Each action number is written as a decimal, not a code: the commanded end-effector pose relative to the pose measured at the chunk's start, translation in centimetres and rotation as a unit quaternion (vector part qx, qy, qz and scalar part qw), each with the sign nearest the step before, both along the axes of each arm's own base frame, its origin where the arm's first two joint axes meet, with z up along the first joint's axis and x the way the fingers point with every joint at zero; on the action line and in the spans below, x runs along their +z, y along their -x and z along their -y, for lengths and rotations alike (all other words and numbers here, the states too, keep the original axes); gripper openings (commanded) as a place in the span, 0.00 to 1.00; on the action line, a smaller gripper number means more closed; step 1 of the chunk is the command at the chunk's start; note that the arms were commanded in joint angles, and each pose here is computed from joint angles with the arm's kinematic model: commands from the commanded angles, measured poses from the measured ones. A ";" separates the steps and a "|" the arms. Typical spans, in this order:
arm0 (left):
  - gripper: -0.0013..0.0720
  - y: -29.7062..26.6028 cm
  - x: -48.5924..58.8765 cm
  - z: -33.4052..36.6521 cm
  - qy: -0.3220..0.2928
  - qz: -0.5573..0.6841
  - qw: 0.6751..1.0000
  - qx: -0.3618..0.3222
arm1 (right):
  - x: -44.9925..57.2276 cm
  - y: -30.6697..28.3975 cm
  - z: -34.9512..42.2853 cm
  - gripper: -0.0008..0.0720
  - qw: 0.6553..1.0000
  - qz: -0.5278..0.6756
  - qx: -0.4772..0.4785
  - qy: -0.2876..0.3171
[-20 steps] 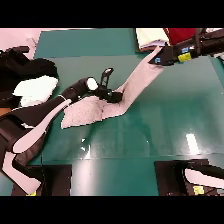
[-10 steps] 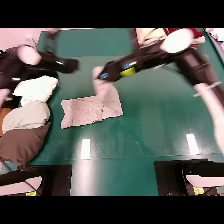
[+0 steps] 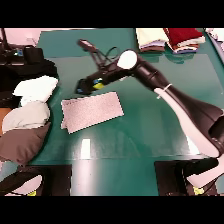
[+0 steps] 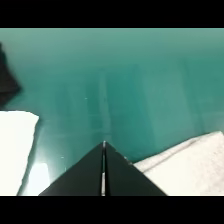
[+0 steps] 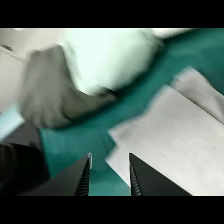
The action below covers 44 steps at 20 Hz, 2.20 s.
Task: Fold the shirts.
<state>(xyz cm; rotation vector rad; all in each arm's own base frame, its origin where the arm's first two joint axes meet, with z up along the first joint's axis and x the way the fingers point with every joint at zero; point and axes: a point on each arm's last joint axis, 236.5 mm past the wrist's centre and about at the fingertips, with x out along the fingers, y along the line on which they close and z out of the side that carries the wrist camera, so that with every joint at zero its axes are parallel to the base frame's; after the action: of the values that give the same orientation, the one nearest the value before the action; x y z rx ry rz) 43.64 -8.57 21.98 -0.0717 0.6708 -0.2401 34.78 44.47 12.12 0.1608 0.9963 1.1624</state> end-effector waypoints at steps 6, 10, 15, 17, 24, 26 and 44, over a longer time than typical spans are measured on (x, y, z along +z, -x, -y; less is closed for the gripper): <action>0.05 1.0 1.1 5.8 0.000 0.028 0.997 -0.066 | -15.2 -4.0 21.2 0.80 0.948 -0.204 -0.194 0.146; 0.04 1.1 1.1 6.0 0.003 0.026 0.997 -0.068 | -19.0 -3.2 17.7 0.80 0.933 -0.295 -0.183 0.091; 0.04 1.1 1.1 6.1 0.004 0.025 0.997 -0.068 | -20.6 -3.6 9.4 0.60 0.944 -0.294 -0.133 0.069; 0.04 1.2 1.1 6.3 0.008 0.022 0.997 -0.070 | -20.7 -3.9 6.5 0.29 0.955 -0.265 -0.114 0.067; 0.04 4.3 1.0 13.1 0.000 0.025 0.987 -0.157 | -12.7 -11.1 11.3 0.03 0.977 -0.117 -0.165 0.067; 0.04 5.2 1.1 14.7 0.002 0.027 0.984 -0.176 | -10.9 -12.5 19.2 0.03 0.964 -0.103 -0.223 0.100; 0.04 4.9 2.0 15.4 0.035 0.036 0.986 -0.161 | -10.1 9.0 70.3 0.03 0.625 -0.166 -0.753 0.126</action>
<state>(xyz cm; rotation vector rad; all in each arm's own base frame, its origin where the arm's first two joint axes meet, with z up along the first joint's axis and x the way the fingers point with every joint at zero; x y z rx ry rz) 38.72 -23.98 23.89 -0.0145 0.6037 -0.5768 29.54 -25.01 3.76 0.7547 0.8907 -0.5184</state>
